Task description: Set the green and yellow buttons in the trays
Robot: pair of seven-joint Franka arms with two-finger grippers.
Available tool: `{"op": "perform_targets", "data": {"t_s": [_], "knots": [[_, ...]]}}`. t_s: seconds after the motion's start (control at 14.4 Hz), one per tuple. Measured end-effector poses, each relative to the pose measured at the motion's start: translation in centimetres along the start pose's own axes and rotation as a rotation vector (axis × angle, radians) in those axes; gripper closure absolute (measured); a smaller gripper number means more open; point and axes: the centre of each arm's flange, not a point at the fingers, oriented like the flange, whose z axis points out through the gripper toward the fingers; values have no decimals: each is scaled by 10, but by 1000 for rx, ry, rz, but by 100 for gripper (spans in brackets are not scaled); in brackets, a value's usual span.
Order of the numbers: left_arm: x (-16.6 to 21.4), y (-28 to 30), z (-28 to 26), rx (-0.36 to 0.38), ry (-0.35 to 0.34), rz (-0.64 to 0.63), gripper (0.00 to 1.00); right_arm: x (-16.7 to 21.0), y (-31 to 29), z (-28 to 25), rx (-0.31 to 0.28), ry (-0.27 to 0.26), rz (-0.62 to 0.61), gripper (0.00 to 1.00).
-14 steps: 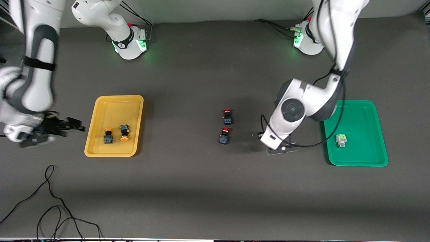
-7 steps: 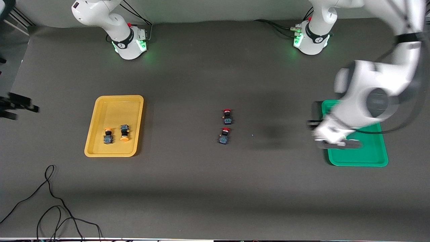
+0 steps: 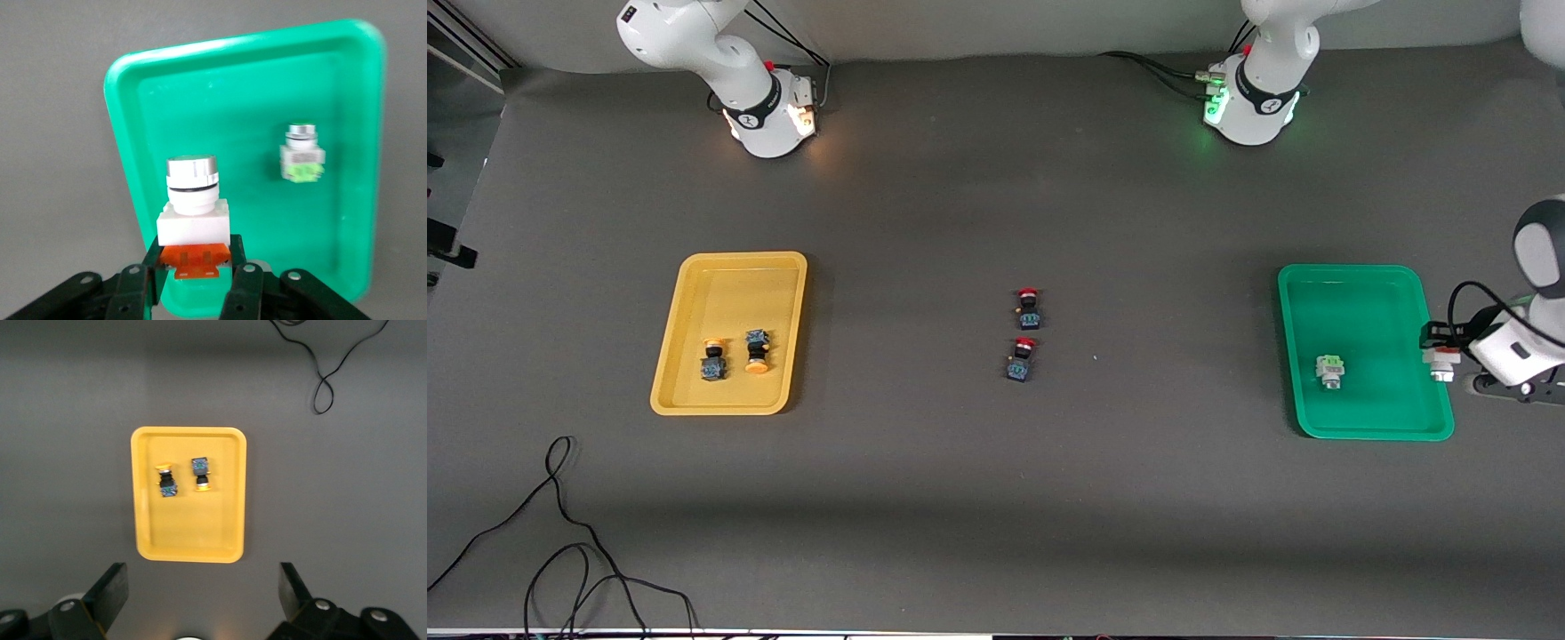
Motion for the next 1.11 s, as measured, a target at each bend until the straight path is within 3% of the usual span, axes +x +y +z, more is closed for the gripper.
{"op": "perform_targets", "data": {"t_s": [0.21,0.42,0.49,0.83,0.97,1.11], "knots": [[10,-7,52,-4,-15,5,59,8,-44,8,-13,-16,100,0],[16,-3,65,-5,-11,14,59,9,-59,9,-17,-17,174,0],[18,-3,66,-3,-3,15,55,9,-56,9,-16,-18,197,0],[26,0,56,6,33,-7,1,12,-46,13,31,-25,307,0],[29,2,33,13,53,-7,0,25,-38,28,79,-59,328,0],[28,9,-6,12,37,1,0,31,-25,33,89,-88,338,0]]}}
